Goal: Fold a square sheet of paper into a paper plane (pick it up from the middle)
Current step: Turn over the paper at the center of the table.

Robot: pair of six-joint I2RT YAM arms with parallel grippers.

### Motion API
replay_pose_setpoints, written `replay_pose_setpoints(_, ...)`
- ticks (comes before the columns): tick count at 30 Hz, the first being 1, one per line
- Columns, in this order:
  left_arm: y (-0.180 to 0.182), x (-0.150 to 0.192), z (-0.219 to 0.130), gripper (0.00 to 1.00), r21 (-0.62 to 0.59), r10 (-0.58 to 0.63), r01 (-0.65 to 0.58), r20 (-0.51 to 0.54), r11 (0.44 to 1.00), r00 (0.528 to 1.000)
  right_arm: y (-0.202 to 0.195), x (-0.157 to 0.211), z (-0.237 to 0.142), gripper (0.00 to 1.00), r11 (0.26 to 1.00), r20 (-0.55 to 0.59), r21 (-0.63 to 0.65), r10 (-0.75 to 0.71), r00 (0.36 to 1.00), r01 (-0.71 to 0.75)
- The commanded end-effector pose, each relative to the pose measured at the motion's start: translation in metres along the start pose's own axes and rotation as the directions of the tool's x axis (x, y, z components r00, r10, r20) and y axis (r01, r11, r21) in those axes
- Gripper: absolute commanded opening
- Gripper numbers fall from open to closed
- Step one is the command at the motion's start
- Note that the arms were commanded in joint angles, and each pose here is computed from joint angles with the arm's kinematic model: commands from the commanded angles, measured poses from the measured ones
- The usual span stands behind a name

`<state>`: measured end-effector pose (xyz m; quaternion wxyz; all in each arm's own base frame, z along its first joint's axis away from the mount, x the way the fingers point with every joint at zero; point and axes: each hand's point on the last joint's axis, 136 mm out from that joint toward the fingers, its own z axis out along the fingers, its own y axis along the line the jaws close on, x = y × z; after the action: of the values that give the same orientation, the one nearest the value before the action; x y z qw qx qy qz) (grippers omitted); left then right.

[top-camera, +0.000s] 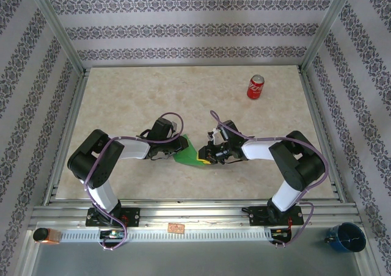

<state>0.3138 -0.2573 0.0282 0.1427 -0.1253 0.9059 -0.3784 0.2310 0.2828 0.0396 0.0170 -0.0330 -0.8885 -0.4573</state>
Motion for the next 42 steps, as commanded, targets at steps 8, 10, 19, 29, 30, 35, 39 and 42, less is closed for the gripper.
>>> replay_pose_setpoints(8, -0.04, -0.019, -0.038, 0.29, 0.067, 0.069, -0.077, 0.108, 0.995, 0.992, 0.012, -0.005, -0.006, 0.09, 0.997, 0.004, -0.046, -0.054, 0.999, 0.054)
replay_pose_setpoints(10, -0.044, -0.023, -0.048, 0.32, 0.058, 0.087, -0.096, 0.14, 0.994, 0.986, 0.016, -0.007, -0.01, 0.08, 0.996, 0.018, -0.049, -0.07, 0.997, 0.071)
replay_pose_setpoints(19, -0.048, -0.034, -0.084, 0.38, 0.022, 0.117, -0.128, 0.272, 0.992, 0.955, 0.027, -0.016, -0.029, 0.05, 0.985, 0.117, 0.007, -0.171, 0.978, 0.171)
replay_pose_setpoints(29, -0.042, -0.038, -0.116, 0.45, -0.034, 0.123, -0.119, 0.367, 0.992, 0.922, 0.028, -0.026, -0.058, 0.04, 0.94, 0.212, 0.177, -0.326, 0.921, 0.292)
replay_pose_setpoints(30, -0.04, -0.039, -0.119, 0.45, -0.038, 0.121, -0.115, 0.375, 0.993, 0.919, 0.026, -0.028, -0.064, 0.03, 0.926, 0.225, 0.221, -0.353, 0.908, 0.305)
replay_pose_setpoints(35, -0.035, -0.038, -0.13, 0.49, -0.047, 0.107, -0.096, 0.409, 0.994, 0.906, 0.016, -0.036, -0.099, 0.03, 0.766, 0.197, 0.515, -0.542, 0.817, 0.384)
replay_pose_setpoints(39, -0.03, -0.039, -0.137, 0.49, -0.068, 0.104, -0.083, 0.432, 0.994, 0.896, 0.015, -0.04, -0.132, 0.02, 0.361, -0.041, 0.815, -0.745, 0.666, 0.454)
replay_pose_setpoints(42, -0.026, -0.04, -0.143, 0.49, -0.08, 0.098, -0.068, 0.459, 0.994, 0.883, 0.019, -0.046, -0.145, 0.03, 0.182, -0.138, 0.883, -0.781, 0.609, 0.434)
